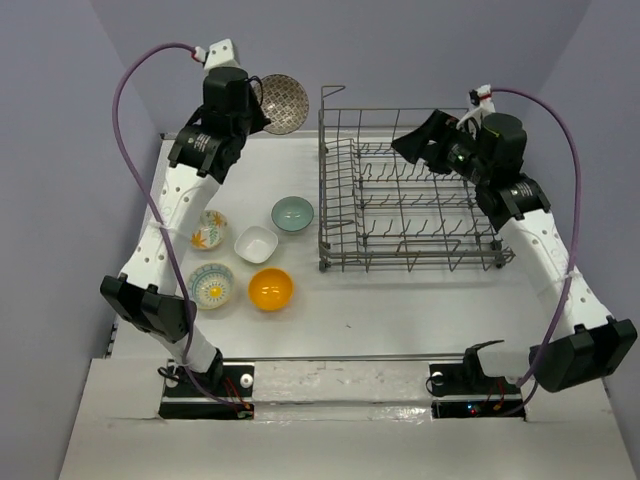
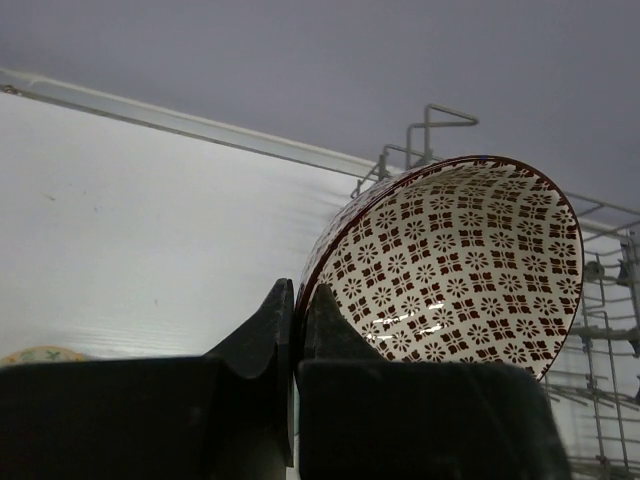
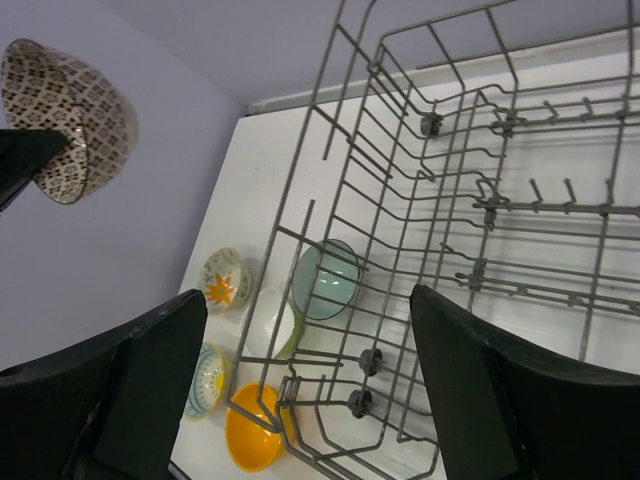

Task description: Load the bowls into the dish rack

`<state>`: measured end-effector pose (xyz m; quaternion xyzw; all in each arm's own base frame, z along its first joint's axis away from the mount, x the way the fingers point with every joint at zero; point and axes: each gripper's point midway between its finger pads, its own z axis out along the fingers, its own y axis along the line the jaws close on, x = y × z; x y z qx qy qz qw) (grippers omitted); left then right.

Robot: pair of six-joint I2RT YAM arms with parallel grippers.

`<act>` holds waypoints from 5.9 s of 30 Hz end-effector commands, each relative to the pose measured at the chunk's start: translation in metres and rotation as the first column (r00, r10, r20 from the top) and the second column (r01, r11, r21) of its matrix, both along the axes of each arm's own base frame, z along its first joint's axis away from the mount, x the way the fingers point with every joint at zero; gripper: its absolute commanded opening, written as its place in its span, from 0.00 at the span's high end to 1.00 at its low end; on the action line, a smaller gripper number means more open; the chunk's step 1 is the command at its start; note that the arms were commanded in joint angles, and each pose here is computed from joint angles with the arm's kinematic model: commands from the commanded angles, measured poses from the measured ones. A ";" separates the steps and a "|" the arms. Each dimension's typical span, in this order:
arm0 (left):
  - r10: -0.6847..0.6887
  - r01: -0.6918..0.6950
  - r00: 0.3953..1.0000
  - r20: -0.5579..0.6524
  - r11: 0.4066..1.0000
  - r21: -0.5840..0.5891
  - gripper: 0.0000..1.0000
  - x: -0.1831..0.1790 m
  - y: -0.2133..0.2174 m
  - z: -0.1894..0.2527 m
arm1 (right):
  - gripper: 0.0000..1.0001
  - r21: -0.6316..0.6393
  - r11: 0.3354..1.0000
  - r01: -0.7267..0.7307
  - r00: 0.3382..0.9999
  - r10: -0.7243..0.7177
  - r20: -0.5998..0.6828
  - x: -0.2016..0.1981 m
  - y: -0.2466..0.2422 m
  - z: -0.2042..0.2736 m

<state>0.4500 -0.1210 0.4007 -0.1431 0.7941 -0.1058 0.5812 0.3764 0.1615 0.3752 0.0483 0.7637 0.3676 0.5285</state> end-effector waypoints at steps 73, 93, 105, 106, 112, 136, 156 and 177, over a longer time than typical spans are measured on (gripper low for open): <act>-0.324 0.320 0.943 0.074 0.946 0.058 0.16 -0.077 -0.146 0.029 | 0.99 -0.385 0.794 0.471 0.882 -0.412 0.230 0.014 0.021 0.048; -0.386 0.387 0.916 0.109 0.922 0.020 0.06 -0.158 -0.071 -0.022 | 0.99 -0.789 -0.159 0.593 0.496 -0.701 0.513 -0.010 -0.212 -0.021; -0.382 0.384 0.923 0.050 0.923 -0.016 0.04 -0.147 -0.047 -0.090 | 0.99 -0.834 -0.334 0.439 0.570 -0.615 0.545 0.007 -0.233 -0.061; -0.383 0.384 0.923 0.043 0.923 -0.017 0.04 -0.147 -0.047 -0.094 | 0.99 -0.834 -0.344 0.432 0.566 -0.616 0.548 0.008 -0.236 -0.062; -0.378 0.380 0.925 0.042 0.925 -0.030 0.02 -0.145 -0.047 -0.098 | 0.99 -0.837 -0.356 0.415 0.574 -0.611 0.544 0.019 -0.245 -0.075; -0.400 0.400 0.916 0.020 0.915 -0.040 0.02 -0.144 -0.053 -0.107 | 0.99 -0.854 -0.352 0.382 0.593 -0.616 0.519 0.024 -0.258 -0.111; -0.416 0.416 0.909 0.019 0.908 -0.041 0.01 -0.146 -0.057 -0.108 | 0.99 -0.877 -0.378 0.295 0.630 -0.613 0.476 0.023 -0.259 -0.131; -0.437 0.437 0.899 0.016 0.899 -0.040 0.01 -0.150 -0.064 -0.108 | 0.99 -0.888 -0.383 0.253 0.639 -0.623 0.451 0.013 -0.261 -0.138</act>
